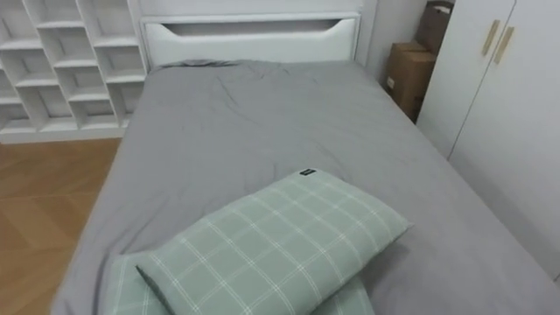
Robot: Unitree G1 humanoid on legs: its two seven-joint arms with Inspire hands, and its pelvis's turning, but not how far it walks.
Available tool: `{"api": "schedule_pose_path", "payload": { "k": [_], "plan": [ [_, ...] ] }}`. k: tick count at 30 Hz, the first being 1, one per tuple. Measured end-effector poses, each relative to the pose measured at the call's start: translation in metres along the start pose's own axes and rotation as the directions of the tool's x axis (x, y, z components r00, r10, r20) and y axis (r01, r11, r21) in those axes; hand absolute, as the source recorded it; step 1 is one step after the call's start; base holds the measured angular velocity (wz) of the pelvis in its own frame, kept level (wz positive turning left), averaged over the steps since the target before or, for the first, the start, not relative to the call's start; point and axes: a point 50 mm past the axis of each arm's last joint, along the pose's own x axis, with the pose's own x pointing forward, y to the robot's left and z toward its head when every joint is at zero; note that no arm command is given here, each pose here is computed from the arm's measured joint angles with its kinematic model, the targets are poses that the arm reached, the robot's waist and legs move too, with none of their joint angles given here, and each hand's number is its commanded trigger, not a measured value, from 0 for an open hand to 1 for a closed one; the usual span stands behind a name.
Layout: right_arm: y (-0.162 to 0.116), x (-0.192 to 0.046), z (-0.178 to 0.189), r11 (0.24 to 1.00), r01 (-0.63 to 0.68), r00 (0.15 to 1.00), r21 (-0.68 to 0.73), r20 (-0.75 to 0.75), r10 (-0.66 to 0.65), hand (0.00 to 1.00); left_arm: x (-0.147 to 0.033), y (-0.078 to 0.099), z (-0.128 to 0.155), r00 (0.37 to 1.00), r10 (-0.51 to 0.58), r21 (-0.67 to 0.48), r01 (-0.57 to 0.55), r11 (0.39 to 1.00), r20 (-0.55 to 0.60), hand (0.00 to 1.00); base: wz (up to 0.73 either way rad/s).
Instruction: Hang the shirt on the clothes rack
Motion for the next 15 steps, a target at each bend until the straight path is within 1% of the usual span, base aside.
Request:
{"api": "schedule_pose_path", "payload": {
  "k": [2,6,11,15],
  "plan": [
    [0.000,0.000,0.000,1.000,0.007,1.000,0.004,0.001,-0.007,0.00,0.000,0.000,-0.003,1.000,0.002,0.032,-0.001,0.999,-0.022,0.00,0.07],
    [0.000,0.000,-0.001,1.000,0.012,1.000,0.011,-0.002,-0.012,0.00,0.000,0.002,-0.001,1.000,0.012,0.095,-0.010,0.995,-0.022,0.00,0.01],
    [0.001,0.000,-0.001,1.000,0.010,1.000,0.021,-0.010,-0.010,0.00,0.000,0.006,0.012,0.999,0.033,0.159,-0.035,0.987,0.014,0.00,0.00],
    [0.001,0.000,-0.001,1.000,0.010,1.000,0.023,-0.011,-0.009,0.00,0.000,0.008,0.018,0.999,0.040,0.166,-0.045,0.985,0.033,0.00,0.00]
  ]
}}
